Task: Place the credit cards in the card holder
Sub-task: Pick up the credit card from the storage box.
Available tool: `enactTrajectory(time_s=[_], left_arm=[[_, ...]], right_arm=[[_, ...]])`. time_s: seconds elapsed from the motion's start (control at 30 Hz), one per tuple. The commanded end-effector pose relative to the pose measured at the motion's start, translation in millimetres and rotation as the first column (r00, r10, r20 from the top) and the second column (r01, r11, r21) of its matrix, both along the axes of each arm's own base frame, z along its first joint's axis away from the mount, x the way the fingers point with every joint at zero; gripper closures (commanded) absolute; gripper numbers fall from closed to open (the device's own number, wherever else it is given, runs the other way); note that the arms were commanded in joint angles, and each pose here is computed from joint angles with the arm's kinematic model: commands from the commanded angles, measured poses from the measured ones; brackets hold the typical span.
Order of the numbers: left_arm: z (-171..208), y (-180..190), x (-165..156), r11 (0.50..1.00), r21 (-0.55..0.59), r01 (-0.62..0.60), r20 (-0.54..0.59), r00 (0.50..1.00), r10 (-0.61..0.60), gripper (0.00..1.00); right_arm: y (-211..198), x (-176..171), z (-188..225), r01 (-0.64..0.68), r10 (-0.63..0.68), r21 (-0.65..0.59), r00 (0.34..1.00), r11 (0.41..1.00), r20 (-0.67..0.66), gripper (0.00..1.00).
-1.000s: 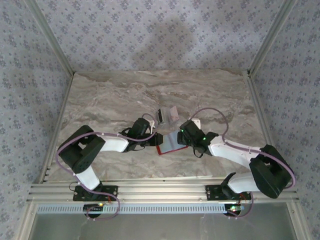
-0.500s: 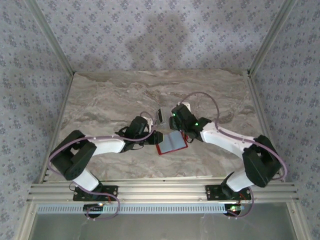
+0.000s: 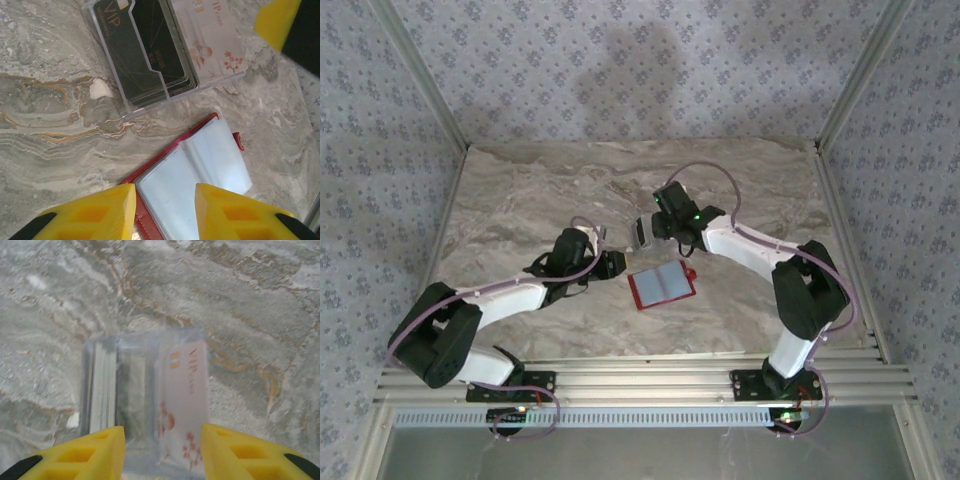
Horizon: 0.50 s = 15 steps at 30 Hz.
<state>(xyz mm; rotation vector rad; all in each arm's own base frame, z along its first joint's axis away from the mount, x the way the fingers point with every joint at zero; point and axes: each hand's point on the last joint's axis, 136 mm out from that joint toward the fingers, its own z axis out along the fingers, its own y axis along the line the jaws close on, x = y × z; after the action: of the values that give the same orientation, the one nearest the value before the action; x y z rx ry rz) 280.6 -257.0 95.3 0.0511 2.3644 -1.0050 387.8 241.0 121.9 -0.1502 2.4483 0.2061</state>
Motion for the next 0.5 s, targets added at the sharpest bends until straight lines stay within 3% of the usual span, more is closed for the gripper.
enactTrajectory(time_s=[0.0,0.47], left_arm=[[2.8,4.8,2.3,1.0,-0.007,-0.017,0.001,1.0,0.017,0.63],[6.3,-6.2,30.7,1.0,-0.015,-0.015,-0.009,1.0,0.015,0.61]], right_arm=[[-8.3,4.9,-13.9,-0.008,0.006,-0.035,0.999,0.999,-0.053,0.54],[4.7,9.0,-23.8,-0.051,0.053,0.026,0.995,0.998,-0.085,0.59]])
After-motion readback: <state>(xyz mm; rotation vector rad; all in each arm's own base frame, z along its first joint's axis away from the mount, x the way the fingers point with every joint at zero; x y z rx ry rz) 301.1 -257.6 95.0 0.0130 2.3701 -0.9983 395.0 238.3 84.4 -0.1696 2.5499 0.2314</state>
